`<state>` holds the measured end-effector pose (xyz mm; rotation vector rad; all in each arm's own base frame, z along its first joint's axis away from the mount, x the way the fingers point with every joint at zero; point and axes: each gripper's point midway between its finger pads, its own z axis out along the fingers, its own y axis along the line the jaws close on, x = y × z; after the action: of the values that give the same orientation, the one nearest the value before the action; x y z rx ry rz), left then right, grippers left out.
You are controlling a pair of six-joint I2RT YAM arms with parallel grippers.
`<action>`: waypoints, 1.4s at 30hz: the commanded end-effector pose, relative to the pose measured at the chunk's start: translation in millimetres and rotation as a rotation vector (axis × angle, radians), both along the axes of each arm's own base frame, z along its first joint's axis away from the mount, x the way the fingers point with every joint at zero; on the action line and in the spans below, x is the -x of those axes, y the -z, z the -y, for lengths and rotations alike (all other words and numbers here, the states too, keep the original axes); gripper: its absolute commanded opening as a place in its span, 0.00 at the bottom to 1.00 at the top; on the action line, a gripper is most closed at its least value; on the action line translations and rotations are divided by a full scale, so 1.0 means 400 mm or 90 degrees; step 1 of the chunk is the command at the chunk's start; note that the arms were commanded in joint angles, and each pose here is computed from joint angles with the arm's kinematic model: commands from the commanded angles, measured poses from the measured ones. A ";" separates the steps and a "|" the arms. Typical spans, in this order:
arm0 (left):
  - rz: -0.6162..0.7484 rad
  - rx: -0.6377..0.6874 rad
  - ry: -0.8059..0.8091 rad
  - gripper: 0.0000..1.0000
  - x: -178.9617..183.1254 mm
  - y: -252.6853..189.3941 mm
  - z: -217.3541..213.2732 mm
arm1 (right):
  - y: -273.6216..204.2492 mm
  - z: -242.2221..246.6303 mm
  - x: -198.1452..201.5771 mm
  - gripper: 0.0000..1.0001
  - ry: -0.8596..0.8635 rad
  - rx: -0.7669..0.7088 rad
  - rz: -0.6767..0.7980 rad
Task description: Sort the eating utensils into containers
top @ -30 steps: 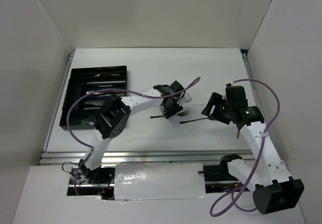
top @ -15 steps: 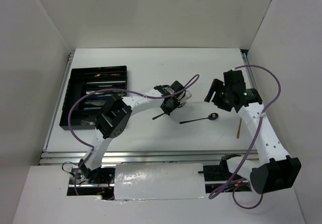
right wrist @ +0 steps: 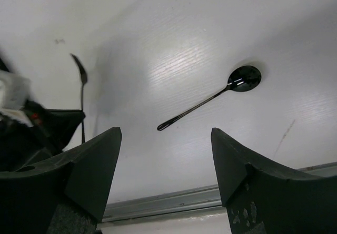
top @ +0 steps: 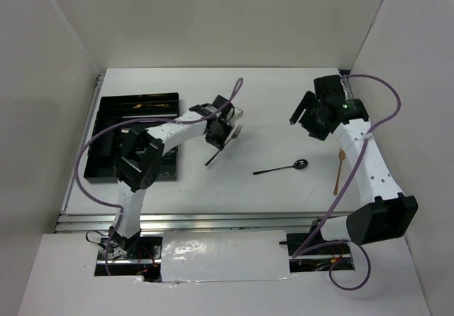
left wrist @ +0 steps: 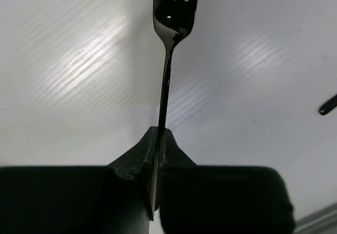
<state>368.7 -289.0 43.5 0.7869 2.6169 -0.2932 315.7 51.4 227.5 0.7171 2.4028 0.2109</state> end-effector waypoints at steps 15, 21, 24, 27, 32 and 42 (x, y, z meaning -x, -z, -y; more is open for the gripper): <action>0.171 0.176 -0.594 0.00 0.046 -0.381 -0.371 | -0.034 -0.057 0.058 0.76 -0.073 -0.060 0.019; 0.187 0.160 -0.873 0.00 0.146 -0.392 -0.546 | -0.043 -0.067 0.072 0.77 -0.111 -0.057 0.036; 0.189 0.142 -1.020 0.00 0.221 -0.372 -0.617 | -0.047 -0.072 0.076 0.76 -0.126 -0.059 0.041; 0.172 0.147 -1.131 0.00 0.278 -0.335 -0.658 | -0.048 -0.078 0.080 0.77 -0.139 -0.063 0.044; 0.135 0.150 -1.280 0.00 0.337 -0.265 -0.702 | -0.050 -0.071 0.088 0.77 -0.137 -0.055 0.047; 0.095 0.186 -1.345 0.00 0.292 -0.194 -0.715 | -0.069 -0.050 0.066 0.77 -0.130 -0.022 0.050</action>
<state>234.7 -1.3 114.8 -1.8074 1.8870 0.1407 282.9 74.2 240.1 0.4998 2.4425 0.3794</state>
